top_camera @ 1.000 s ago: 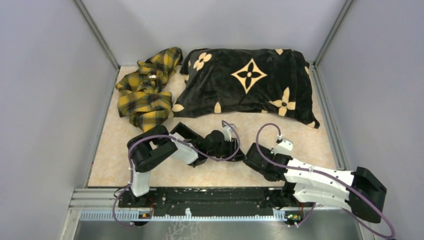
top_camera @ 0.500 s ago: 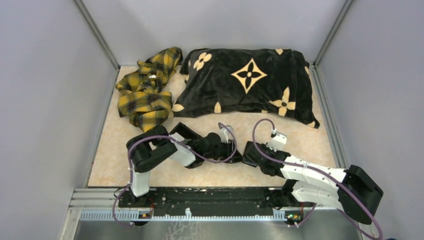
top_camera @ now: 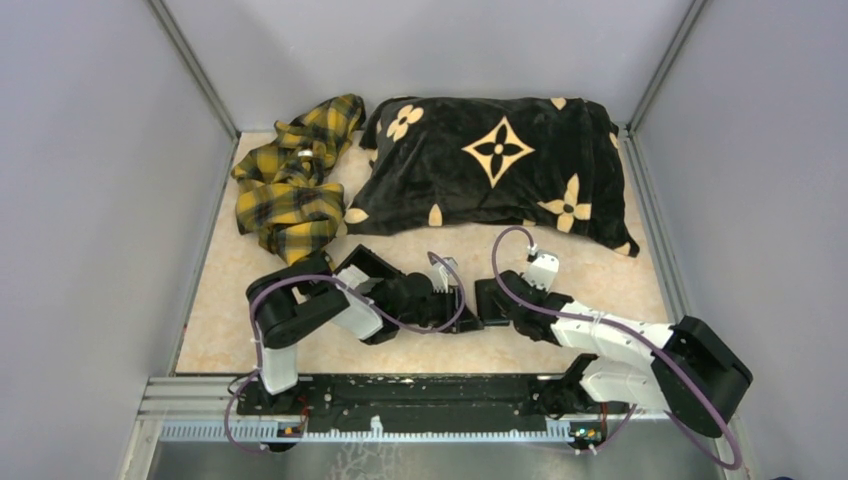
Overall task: Put the credit cards into the card holder
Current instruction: Close the card holder at the center of the board.
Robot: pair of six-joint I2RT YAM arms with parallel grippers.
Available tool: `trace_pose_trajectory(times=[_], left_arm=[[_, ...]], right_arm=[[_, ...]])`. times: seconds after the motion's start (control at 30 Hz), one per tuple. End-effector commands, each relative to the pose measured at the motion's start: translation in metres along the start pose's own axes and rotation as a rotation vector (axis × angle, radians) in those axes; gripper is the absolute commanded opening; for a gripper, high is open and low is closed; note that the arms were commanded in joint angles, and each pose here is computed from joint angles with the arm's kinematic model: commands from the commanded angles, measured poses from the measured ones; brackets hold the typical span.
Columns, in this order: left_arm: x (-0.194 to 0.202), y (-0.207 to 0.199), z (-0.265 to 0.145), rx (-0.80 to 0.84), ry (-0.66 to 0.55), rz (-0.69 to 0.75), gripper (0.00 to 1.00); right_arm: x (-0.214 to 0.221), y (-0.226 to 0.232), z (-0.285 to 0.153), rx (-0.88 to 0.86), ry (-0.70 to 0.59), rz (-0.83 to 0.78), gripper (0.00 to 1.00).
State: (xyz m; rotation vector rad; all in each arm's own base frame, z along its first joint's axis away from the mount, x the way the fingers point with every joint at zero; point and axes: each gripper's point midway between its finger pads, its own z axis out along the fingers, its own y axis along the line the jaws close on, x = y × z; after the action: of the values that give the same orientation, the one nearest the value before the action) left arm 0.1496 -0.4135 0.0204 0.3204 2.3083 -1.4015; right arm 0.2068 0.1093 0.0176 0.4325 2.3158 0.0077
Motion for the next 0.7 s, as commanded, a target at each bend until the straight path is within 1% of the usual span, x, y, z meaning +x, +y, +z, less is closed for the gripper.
trace_pose_trajectory(times=[0.0, 0.1, 0.17, 0.4, 0.5, 0.67], left_arm=[[0.067, 0.076, -0.03, -0.28, 0.197, -0.046, 0.4], [0.066, 0.074, -0.031, -0.282, 0.193, -0.044, 0.4], [0.065, 0.073, -0.033, -0.285, 0.19, -0.042, 0.4], [0.052, 0.073, -0.04, -0.329, 0.134, -0.035, 0.44], [0.041, 0.07, -0.037, -0.347, 0.109, -0.009, 0.45], [0.023, 0.071, -0.029, -0.387, 0.074, 0.032, 0.48]], right_arm=[[-0.004, 0.023, 0.0, -0.075, 0.023, -0.024, 0.0], [-0.004, 0.026, 0.0, -0.083, 0.027, -0.033, 0.0], [-0.008, 0.018, -0.002, -0.047, 0.014, -0.044, 0.0], [-0.039, 0.001, -0.022, 0.011, -0.071, -0.047, 0.23], [-0.05, 0.004, -0.03, 0.012, -0.084, -0.065, 0.27], [-0.062, 0.021, -0.037, -0.02, -0.068, -0.106, 0.32]])
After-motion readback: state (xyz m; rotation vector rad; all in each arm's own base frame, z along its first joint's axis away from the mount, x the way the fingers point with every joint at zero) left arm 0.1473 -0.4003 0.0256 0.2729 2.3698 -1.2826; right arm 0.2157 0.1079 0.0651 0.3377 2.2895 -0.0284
